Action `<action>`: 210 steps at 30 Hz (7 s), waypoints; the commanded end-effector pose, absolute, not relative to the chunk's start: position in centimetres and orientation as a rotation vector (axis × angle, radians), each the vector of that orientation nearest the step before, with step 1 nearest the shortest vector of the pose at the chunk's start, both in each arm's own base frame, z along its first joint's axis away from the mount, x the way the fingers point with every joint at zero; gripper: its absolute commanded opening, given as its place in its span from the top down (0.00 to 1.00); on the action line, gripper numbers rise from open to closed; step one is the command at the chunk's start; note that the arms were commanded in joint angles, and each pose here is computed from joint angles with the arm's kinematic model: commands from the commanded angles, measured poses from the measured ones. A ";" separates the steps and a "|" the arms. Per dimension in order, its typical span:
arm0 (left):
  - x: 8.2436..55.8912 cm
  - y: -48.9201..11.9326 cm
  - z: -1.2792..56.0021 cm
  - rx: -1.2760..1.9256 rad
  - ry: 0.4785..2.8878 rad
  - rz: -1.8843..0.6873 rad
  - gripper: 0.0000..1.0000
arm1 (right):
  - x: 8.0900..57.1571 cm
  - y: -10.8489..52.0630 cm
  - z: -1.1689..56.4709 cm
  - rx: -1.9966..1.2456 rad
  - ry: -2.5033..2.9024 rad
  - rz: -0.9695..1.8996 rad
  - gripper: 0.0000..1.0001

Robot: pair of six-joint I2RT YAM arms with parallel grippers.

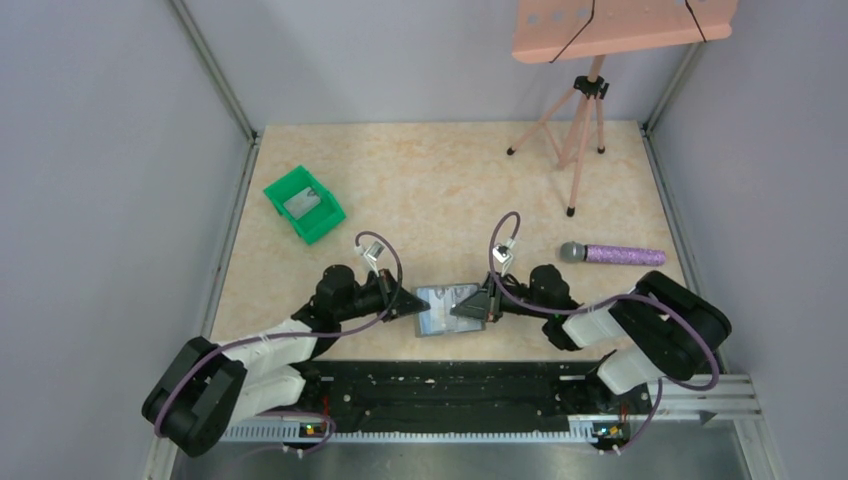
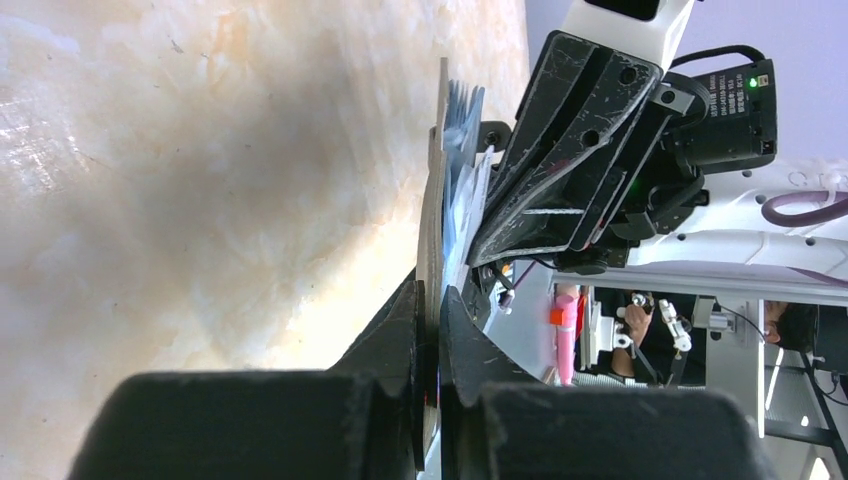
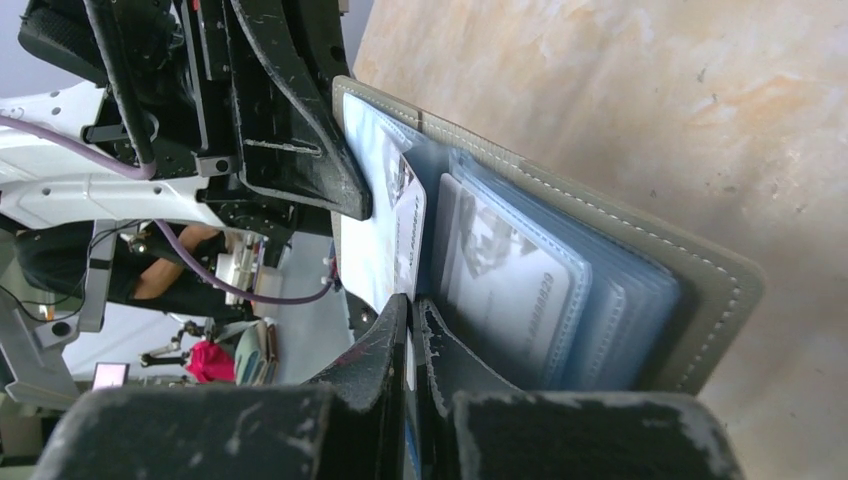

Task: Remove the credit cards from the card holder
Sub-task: Remove the credit card from the card holder, then place the credit card in the storage box.

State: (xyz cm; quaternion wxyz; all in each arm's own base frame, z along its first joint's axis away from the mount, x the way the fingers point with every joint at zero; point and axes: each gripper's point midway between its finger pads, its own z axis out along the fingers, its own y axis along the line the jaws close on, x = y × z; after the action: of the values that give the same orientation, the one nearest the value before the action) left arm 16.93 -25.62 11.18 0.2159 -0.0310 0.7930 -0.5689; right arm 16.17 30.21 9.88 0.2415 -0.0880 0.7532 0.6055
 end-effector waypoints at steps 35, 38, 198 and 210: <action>23.2 -24.0 8.5 -0.080 2.438 -1.065 0.45 | 18.4 25.5 13.2 -0.052 2.074 1.348 1.00; 23.7 -22.8 11.1 -0.069 2.395 -0.977 0.42 | 18.3 25.6 14.5 -0.060 2.028 1.386 1.00; 46.9 7.7 12.6 -0.575 2.577 -0.571 1.00 | 19.9 21.0 15.4 0.267 1.881 1.240 0.19; 48.4 8.2 11.4 -0.593 2.571 -0.569 0.98 | 20.0 21.0 15.1 0.271 1.885 1.238 0.19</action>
State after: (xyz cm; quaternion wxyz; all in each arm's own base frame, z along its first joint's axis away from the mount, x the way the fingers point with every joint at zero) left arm 47.08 7.44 10.62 0.1989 -0.2166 0.9328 -0.2083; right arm 18.96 20.83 12.06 0.3879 0.1115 0.7818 0.4753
